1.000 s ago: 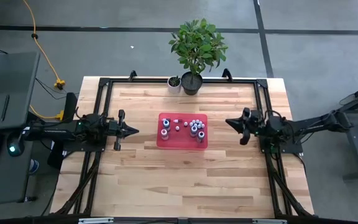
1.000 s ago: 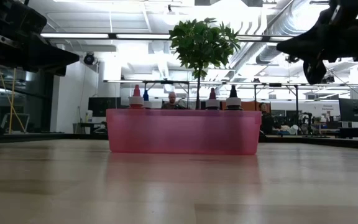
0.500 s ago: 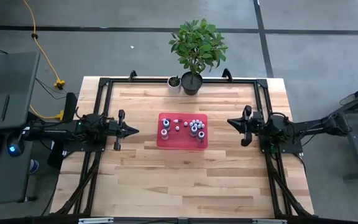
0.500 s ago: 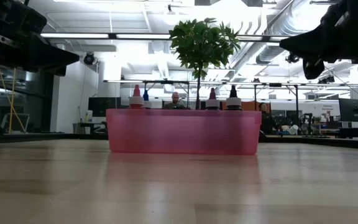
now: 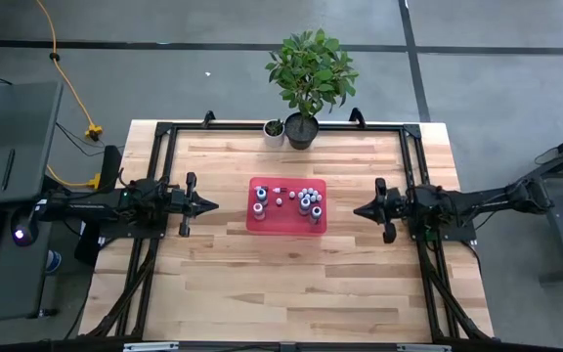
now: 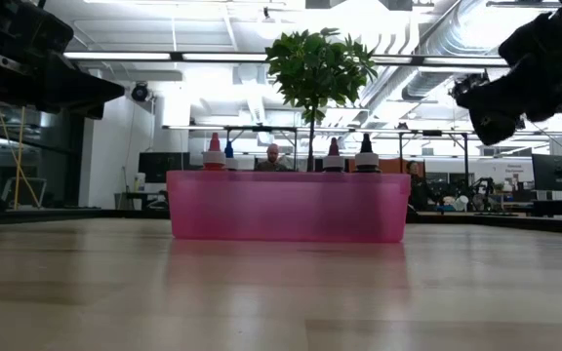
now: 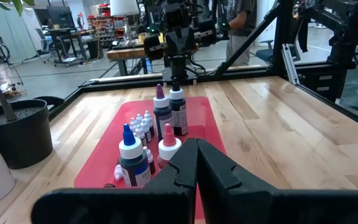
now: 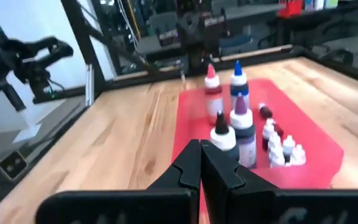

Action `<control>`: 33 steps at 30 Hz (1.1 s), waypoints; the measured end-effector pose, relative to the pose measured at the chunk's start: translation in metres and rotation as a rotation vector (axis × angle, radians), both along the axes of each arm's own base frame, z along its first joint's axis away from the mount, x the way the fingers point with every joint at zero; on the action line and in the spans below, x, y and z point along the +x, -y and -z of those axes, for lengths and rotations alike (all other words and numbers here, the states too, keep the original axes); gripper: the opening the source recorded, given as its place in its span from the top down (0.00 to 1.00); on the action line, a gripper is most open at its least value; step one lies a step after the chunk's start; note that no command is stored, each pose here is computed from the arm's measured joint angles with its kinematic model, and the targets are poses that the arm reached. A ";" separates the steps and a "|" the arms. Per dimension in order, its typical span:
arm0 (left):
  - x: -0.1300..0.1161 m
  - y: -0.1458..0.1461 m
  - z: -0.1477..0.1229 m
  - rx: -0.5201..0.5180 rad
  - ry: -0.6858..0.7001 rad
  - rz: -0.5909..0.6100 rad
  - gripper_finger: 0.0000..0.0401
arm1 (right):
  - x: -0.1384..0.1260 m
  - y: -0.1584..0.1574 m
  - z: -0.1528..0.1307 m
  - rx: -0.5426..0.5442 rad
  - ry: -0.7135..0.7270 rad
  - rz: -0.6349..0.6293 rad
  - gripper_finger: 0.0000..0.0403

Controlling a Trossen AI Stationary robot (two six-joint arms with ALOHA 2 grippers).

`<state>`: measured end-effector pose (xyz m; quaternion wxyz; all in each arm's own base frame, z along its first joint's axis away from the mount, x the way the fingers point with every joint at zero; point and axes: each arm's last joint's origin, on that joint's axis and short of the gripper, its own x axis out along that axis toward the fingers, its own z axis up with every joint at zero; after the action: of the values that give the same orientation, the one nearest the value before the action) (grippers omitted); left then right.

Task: Pick & Place food coloring
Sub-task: Return to Home Position

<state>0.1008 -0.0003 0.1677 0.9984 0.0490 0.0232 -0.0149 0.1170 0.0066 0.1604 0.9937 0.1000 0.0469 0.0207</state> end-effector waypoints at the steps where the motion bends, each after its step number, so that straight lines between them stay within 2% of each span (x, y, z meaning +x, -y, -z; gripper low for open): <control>1: 0.000 0.000 0.000 0.000 0.000 0.000 1.00 | 0.000 0.000 0.001 0.000 -0.012 0.000 1.00; 6: 0.000 0.000 0.000 0.000 0.000 0.000 1.00 | -0.003 0.002 0.005 0.023 -0.056 0.050 1.00; 12: 0.000 0.000 0.000 0.000 0.000 0.000 1.00 | -0.009 0.004 -0.001 0.017 0.019 0.109 1.00; 22: 0.000 0.000 0.000 0.000 0.000 0.000 1.00 | -0.019 0.004 -0.009 0.028 0.122 0.092 1.00; 33: 0.000 0.000 0.000 0.000 0.000 0.000 1.00 | -0.019 0.004 -0.009 0.028 0.122 0.091 1.00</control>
<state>0.1008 -0.0004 0.1678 0.9984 0.0490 0.0230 -0.0151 0.0977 0.0028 0.1691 0.9931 0.1144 -0.0184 -0.0177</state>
